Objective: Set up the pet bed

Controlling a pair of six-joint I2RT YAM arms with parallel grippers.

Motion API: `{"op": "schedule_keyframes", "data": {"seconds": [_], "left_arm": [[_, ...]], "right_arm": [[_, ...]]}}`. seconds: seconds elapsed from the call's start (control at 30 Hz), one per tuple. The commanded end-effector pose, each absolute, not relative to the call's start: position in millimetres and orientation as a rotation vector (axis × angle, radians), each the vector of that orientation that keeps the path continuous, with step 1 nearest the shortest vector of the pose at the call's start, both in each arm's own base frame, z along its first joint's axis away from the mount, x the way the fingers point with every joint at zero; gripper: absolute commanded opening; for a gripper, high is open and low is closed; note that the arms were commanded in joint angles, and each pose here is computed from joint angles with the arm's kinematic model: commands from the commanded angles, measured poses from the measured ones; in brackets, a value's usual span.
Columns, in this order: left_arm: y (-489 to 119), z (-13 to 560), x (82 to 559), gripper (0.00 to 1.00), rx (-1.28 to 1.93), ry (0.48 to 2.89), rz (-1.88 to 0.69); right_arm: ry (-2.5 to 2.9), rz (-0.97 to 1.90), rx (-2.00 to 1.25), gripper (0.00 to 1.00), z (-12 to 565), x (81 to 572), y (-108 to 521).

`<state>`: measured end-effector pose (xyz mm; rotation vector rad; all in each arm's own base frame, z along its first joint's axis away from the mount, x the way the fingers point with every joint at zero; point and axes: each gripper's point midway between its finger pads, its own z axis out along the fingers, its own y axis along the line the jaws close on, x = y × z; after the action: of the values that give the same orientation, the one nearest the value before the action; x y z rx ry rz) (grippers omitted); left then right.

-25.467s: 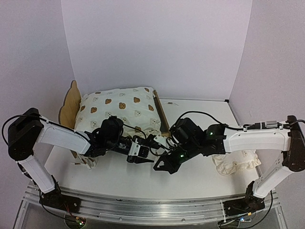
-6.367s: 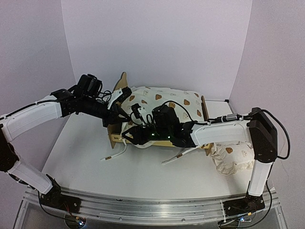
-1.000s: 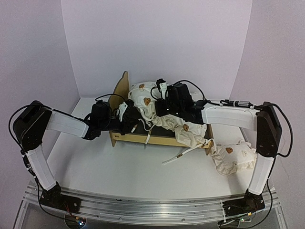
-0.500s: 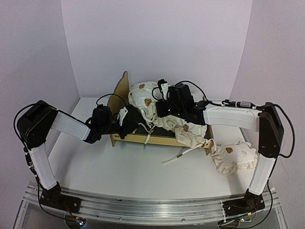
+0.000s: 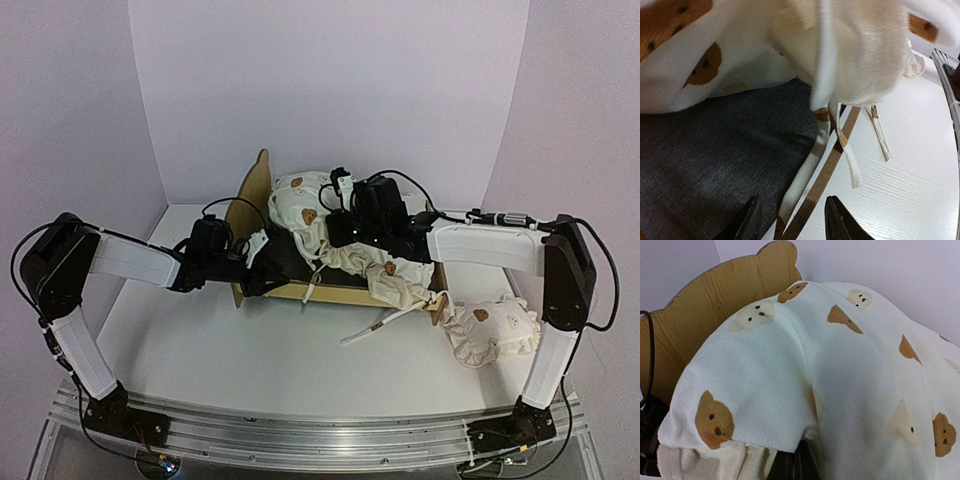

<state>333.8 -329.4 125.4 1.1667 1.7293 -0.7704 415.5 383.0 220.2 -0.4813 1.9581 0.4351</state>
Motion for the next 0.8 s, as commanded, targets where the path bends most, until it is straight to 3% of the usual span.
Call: {"op": "schedule_keyframes", "data": {"seconds": [0.0, 0.2, 0.4, 0.6, 0.77], "left_arm": [[-331, 149, 323, 0.48, 1.289, 1.651, -0.765], [-332, 169, 328, 0.48, 1.280, 1.640, -0.761], [-318, 187, 308, 0.51, 1.245, 1.580, -0.740], [-307, 183, 301, 0.50, 1.217, 1.644, -0.724], [-299, 181, 298, 0.48, 1.223, 1.649, -0.673]], "right_arm": [[1.879, 0.537, -0.425, 0.00, 264, 414, 387], [1.912, 0.625, -0.400, 0.00, 261, 405, 404], [2.045, 0.669, -0.337, 0.00, 221, 396, 418], [2.160, 0.705, -0.309, 0.00, 183, 387, 441], [2.170, 0.690, -0.273, 0.01, 183, 390, 446]]}}
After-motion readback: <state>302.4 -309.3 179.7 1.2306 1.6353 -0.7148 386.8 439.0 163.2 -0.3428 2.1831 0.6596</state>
